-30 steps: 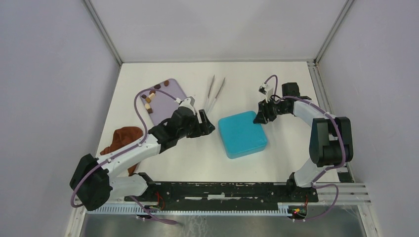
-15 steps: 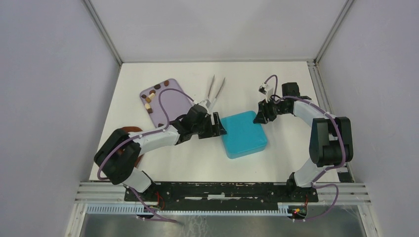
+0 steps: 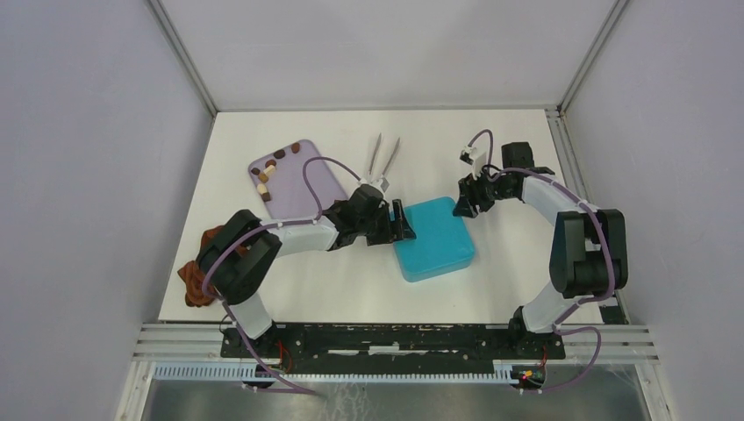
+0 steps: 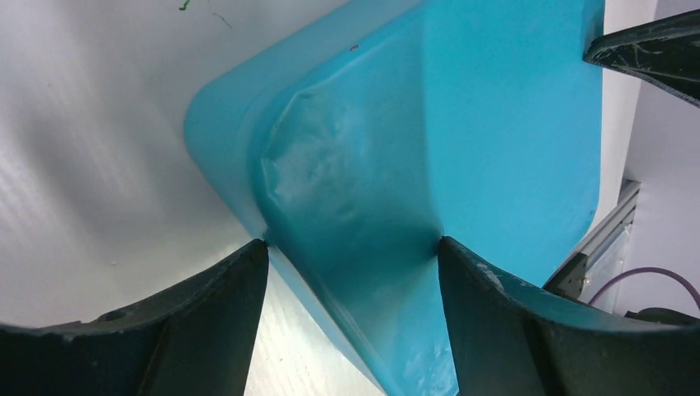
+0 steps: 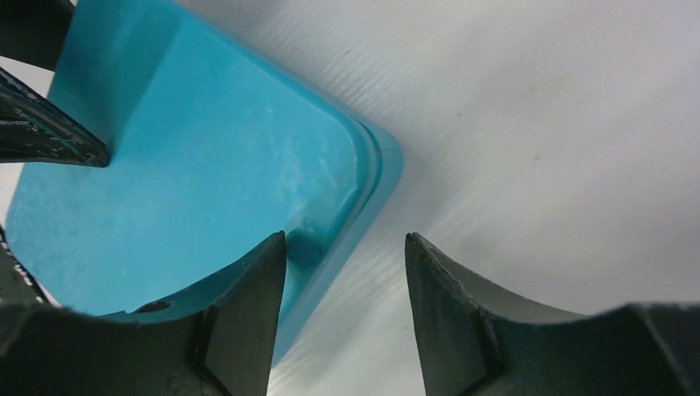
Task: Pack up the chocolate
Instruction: Close the box lid on the packing box.
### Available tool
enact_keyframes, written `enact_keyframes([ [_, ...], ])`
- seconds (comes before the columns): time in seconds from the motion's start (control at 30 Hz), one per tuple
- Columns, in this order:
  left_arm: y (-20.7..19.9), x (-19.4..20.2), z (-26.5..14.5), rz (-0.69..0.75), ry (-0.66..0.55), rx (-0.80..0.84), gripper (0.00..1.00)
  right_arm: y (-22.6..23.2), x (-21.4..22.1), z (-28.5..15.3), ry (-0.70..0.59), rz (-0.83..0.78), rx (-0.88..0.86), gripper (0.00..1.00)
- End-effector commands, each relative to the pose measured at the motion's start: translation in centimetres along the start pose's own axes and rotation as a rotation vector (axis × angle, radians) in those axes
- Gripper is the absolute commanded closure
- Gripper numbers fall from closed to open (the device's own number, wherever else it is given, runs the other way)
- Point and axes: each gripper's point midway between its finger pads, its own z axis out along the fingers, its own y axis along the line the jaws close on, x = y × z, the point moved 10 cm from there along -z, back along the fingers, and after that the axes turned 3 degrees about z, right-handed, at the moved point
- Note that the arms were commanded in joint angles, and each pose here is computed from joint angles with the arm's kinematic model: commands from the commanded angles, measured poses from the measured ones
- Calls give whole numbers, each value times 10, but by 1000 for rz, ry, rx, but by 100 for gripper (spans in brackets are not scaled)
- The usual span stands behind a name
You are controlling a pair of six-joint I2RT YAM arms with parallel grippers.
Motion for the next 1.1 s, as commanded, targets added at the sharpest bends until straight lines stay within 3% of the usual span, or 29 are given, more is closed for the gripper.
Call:
enact_keyframes([
  [0.0, 44, 34, 16, -40, 130, -192, 22, -3, -29, -23, -29, -137, 121, 37],
  [0.13, 49, 38, 19, -53, 138, -206, 22, 5, -52, -46, -70, -259, 163, 34],
  [0.27, 51, 37, 20, -54, 144, -213, 23, 27, -69, -69, -130, -473, 76, 36],
  [0.37, 51, 37, 21, -52, 147, -214, 23, 44, -66, -79, -135, -682, -11, 41],
  [0.43, 51, 36, 21, -51, 148, -215, 23, 54, -62, -81, -100, -771, -37, 51],
  [0.57, 50, 35, 21, -49, 148, -215, 23, 71, -48, -70, 78, -796, -88, 73],
  [0.7, 48, 33, 21, -45, 145, -210, 23, 69, -6, -48, 255, -717, -139, 92],
  [0.93, 47, 32, 18, -34, 146, -204, 23, 37, 56, -17, 480, -575, -3, 97],
  [1.07, 46, 31, 15, -29, 142, -202, 23, 37, 36, -18, 431, -578, -8, 97],
])
